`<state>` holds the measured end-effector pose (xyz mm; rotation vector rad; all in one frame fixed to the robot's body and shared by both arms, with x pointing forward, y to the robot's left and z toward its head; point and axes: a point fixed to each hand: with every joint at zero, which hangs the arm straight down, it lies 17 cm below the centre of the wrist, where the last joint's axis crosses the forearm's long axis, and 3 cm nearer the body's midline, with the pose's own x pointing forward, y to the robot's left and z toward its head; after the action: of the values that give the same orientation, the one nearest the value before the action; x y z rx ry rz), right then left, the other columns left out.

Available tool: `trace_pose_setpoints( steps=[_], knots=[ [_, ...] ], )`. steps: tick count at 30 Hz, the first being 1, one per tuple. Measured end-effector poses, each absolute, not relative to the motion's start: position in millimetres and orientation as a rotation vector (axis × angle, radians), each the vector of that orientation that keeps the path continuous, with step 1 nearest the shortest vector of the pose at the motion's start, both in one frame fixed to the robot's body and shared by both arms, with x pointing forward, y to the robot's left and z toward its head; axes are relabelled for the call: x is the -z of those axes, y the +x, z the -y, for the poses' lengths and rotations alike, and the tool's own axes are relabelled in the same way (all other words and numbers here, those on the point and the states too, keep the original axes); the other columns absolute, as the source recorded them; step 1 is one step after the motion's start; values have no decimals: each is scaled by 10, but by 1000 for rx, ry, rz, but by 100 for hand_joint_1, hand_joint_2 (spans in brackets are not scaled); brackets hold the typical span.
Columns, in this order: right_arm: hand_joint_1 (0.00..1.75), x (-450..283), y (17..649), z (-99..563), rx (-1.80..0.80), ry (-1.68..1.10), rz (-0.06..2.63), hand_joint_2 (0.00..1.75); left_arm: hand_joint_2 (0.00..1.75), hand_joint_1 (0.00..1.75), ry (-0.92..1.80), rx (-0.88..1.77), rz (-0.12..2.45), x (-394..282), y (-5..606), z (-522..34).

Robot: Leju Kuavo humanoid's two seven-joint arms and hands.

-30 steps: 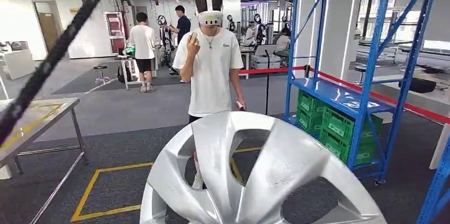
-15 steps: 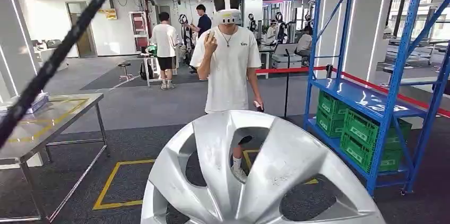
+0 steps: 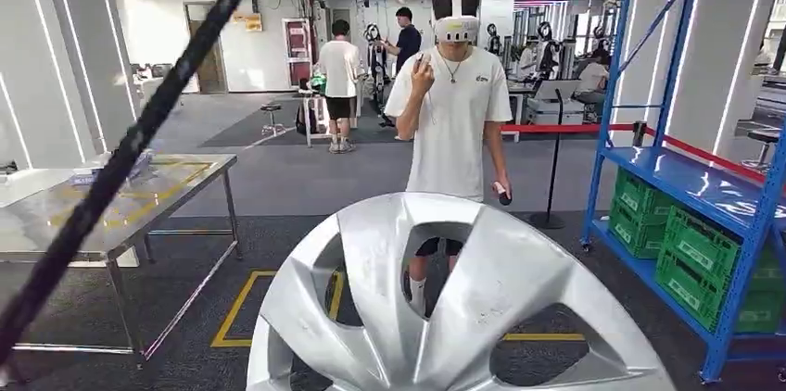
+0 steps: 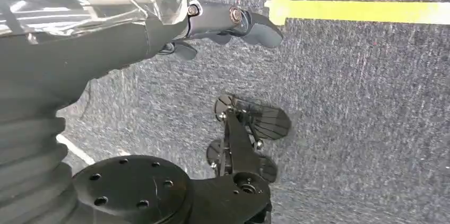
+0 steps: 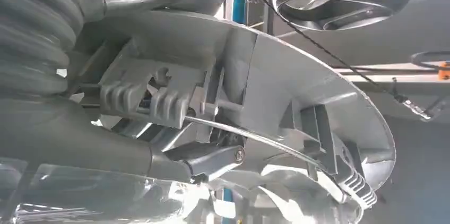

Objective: Take the parts from the cabinet and place them on the table.

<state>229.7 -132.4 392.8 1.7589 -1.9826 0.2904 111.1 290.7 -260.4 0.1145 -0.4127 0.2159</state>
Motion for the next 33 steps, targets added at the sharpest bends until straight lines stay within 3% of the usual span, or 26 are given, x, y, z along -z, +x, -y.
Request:
trace_pose_setpoints(
  steps=[33],
  knots=[
    [175, -3998, 2306, 1323, -286, 1775, 1983, 175, 175, 0, 117, -208, 405, 2576, 1082, -2883]
  ],
)
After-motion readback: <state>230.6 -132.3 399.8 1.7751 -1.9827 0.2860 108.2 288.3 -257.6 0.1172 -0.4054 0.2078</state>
